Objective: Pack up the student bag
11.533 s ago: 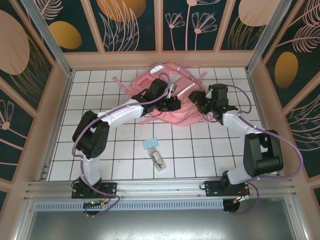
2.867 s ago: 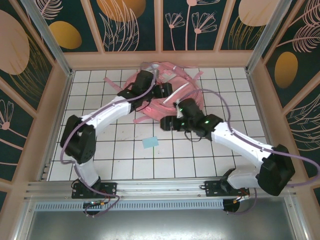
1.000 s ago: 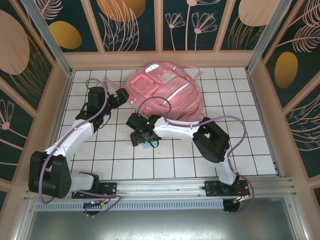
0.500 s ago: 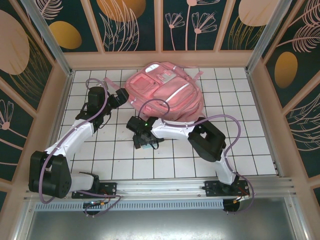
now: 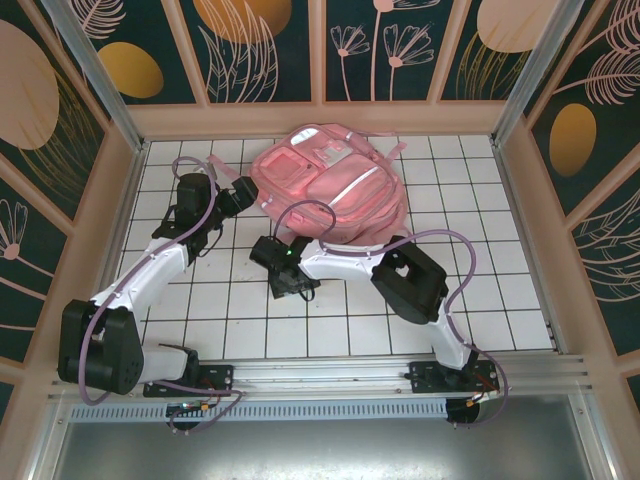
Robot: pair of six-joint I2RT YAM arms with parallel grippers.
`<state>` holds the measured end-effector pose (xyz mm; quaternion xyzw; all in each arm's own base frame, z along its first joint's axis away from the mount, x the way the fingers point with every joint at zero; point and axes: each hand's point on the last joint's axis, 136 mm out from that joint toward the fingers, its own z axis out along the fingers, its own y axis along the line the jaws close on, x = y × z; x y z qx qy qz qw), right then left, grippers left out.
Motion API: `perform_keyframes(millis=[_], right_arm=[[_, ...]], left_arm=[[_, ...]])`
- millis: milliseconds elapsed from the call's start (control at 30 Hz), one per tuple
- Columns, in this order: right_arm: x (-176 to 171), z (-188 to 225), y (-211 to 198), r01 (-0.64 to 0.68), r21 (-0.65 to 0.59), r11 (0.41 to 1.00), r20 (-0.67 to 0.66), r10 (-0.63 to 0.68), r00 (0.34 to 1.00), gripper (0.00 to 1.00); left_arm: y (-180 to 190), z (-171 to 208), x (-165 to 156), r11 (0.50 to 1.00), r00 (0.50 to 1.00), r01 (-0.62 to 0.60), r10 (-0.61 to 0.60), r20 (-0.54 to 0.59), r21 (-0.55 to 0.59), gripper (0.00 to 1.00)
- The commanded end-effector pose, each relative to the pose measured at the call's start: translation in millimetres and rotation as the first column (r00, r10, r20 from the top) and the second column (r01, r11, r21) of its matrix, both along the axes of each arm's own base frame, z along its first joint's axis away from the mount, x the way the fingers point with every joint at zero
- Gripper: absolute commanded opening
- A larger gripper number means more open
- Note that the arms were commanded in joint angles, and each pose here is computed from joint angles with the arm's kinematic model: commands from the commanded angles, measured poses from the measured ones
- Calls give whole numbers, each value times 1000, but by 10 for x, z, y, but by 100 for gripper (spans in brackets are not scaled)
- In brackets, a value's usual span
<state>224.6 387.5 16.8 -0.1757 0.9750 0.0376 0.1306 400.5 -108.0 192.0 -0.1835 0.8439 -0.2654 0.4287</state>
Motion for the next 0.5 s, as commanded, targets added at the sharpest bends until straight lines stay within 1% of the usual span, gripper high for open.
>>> perform_keyframes(millis=[0, 133, 200, 367, 467], right_arm=[[-63, -228, -120, 2, -61, 998, -33, -4, 999, 69], [-36, -171, -103, 1, -48, 999, -24, -2, 1000, 69], [6, -68, -75, 1, -25, 1000, -12, -1, 1000, 69], [147, 292, -36, 1, 54, 999, 35, -2, 999, 64], [249, 524, -76, 6, 105, 994, 59, -12, 998, 63]], left_arm=[[10, 97, 64, 1000, 999, -3, 4, 36, -20, 99], [7, 99, 63, 1000, 999, -3, 4, 35, -21, 98], [5, 110, 74, 1000, 999, -3, 4, 36, -23, 98], [-7, 118, 96, 1000, 999, 0, 1, 33, -30, 99], [-44, 148, 118, 999, 999, 14, -12, 40, -40, 99]])
